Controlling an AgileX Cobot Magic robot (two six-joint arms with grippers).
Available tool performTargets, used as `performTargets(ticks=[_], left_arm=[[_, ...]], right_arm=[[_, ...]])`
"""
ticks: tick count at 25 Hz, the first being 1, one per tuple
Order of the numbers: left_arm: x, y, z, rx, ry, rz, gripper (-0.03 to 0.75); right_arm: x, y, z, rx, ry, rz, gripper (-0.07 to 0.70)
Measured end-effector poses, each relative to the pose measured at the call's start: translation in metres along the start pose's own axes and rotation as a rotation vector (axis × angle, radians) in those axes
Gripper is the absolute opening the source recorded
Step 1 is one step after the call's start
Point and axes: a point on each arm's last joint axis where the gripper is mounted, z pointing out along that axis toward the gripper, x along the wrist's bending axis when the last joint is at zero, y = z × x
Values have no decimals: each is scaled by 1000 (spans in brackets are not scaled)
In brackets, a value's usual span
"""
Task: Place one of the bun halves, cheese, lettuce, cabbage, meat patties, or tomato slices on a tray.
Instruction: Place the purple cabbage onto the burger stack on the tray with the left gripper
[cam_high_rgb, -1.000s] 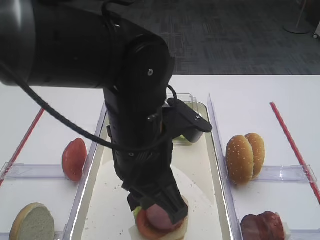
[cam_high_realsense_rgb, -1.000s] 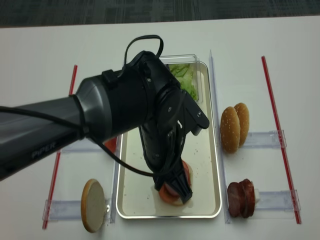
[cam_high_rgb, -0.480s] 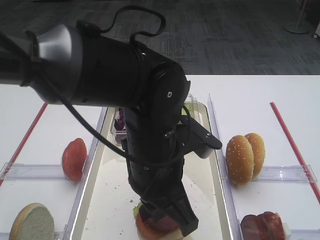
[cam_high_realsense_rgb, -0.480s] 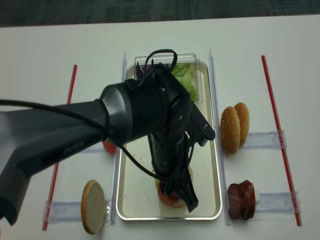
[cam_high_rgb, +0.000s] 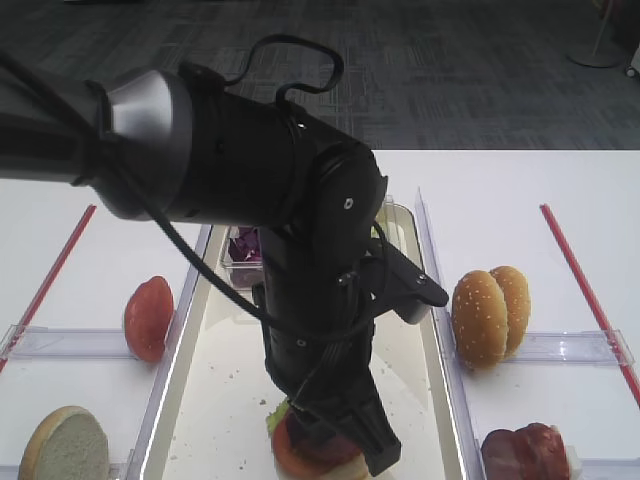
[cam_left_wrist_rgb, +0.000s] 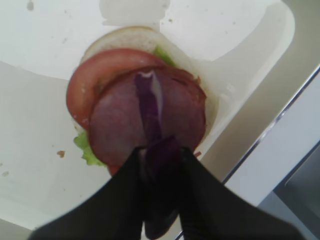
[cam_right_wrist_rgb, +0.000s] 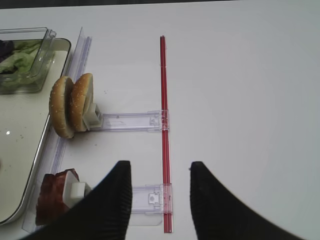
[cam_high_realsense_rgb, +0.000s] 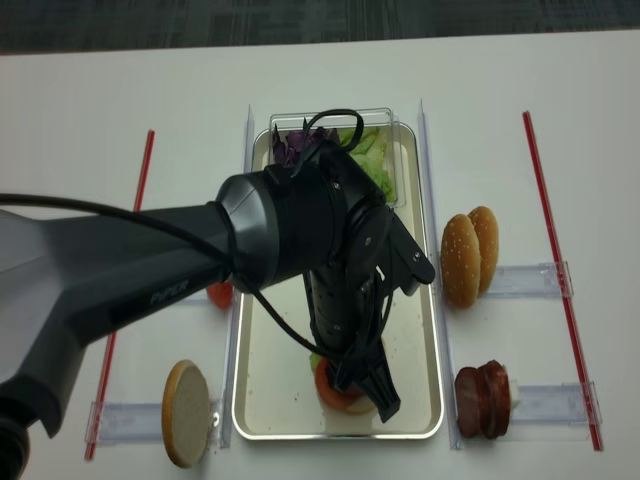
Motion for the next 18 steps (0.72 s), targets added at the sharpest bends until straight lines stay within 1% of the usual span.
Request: performTargets(ticks=[5, 18], left_arm=[[0, 1, 0, -7, 1, 17, 123], [0, 2, 2, -17, 2, 23, 123]], right_arm=[[0, 0, 0, 0, 0, 0, 319], [0, 0, 0, 0, 0, 0, 319]])
